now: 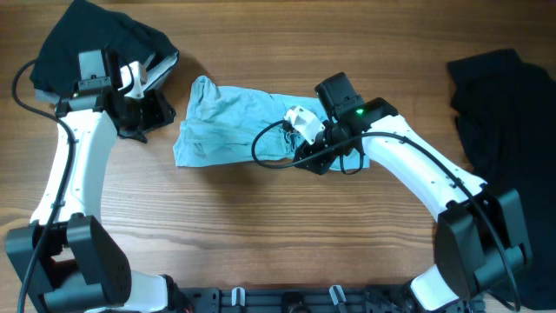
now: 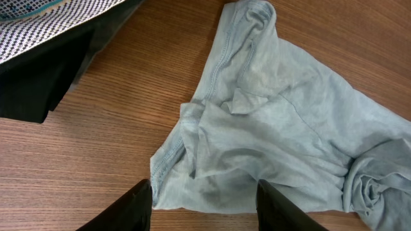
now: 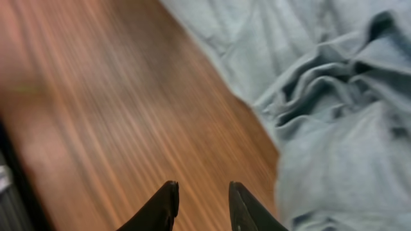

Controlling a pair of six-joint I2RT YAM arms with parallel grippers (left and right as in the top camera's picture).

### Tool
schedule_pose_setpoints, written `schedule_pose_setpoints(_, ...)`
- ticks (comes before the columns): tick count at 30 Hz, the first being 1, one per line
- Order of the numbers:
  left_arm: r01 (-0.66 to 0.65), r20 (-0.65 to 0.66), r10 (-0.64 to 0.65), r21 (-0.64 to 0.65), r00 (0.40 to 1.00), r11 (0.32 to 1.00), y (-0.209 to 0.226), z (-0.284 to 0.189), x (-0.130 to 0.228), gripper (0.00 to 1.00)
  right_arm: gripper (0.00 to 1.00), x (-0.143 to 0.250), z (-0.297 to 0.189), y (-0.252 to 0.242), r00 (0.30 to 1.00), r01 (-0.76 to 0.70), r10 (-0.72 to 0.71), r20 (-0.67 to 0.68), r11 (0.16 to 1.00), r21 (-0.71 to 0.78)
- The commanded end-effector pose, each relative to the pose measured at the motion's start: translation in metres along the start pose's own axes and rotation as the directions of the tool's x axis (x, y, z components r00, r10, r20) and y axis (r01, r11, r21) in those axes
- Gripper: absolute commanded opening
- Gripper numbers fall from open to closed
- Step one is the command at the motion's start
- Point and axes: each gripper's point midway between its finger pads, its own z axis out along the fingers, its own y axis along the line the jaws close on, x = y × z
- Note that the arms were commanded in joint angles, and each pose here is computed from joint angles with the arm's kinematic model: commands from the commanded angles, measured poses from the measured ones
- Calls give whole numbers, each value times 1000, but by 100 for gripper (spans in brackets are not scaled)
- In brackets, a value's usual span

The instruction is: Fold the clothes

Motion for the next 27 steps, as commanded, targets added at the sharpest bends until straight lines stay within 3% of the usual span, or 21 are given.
schedule_pose_setpoints(1,-30,29,30,18,999,999,-6,-9,-5,52,30,-10,-22,-43,996,-85,76,52,975,206)
schedule_pose_setpoints(2,-30,29,30,18,999,999,-6,-9,-5,51,36,-15,-30,-51,989,-128,109,97,968,216)
schedule_pose_setpoints(4,-30,29,30,18,999,999,-6,-9,-6,52,74,-16,-43,-64,969,-222,190,155,947,230)
schedule_pose_setpoints(5,-30,29,30,18,999,999,-6,-9,-6,52,86,-13,-48,-72,958,-269,233,170,935,232)
schedule_pose_setpoints(6,-30,29,30,18,999,999,-6,-9,-5,52,90,-8,-48,-76,945,-312,277,172,922,229)
schedule_pose_setpoints(10,-31,33,31,19,999,999,-6,-9,-6,52,89,5,-17,-59,950,-311,300,88,939,147)
schedule_pose_setpoints(12,-31,32,31,19,999,999,-6,-9,-6,51,81,6,3,-43,958,-287,284,49,955,78)
schedule_pose_setpoints(13,-31,33,31,19,999,999,-6,-9,-6,51,60,5,8,-38,960,-278,276,40,959,61)
schedule_pose_setpoints(14,-31,33,31,19,999,999,-6,-9,-6,51,32,3,14,-32,963,-268,267,30,963,39)
schedule_pose_setpoints(16,-31,32,30,19,999,999,-6,-9,-6,51,4,-1,18,-16,969,-246,246,26,969,-12)
schedule_pose_setpoints(21,-29,24,28,17,999,999,-6,-9,-4,51,5,5,13,-9,983,-182,182,-9,983,16)
schedule_pose_setpoints(22,-29,25,28,18,999,999,-6,-9,-5,51,24,7,10,-15,984,-178,179,-13,982,60)
schedule_pose_setpoints(23,-30,28,29,18,999,999,-6,-9,-5,51,49,8,4,-19,989,-143,145,-13,984,103)
schedule_pose_setpoints(24,-30,30,30,18,999,999,-6,-9,-6,51,55,6,-1,-21,994,-110,112,-8,986,122)
schedule_pose_setpoints(27,-32,34,31,19,999,999,-6,-9,-7,51,54,-20,-33,-27,993,-71,48,108,973,219)
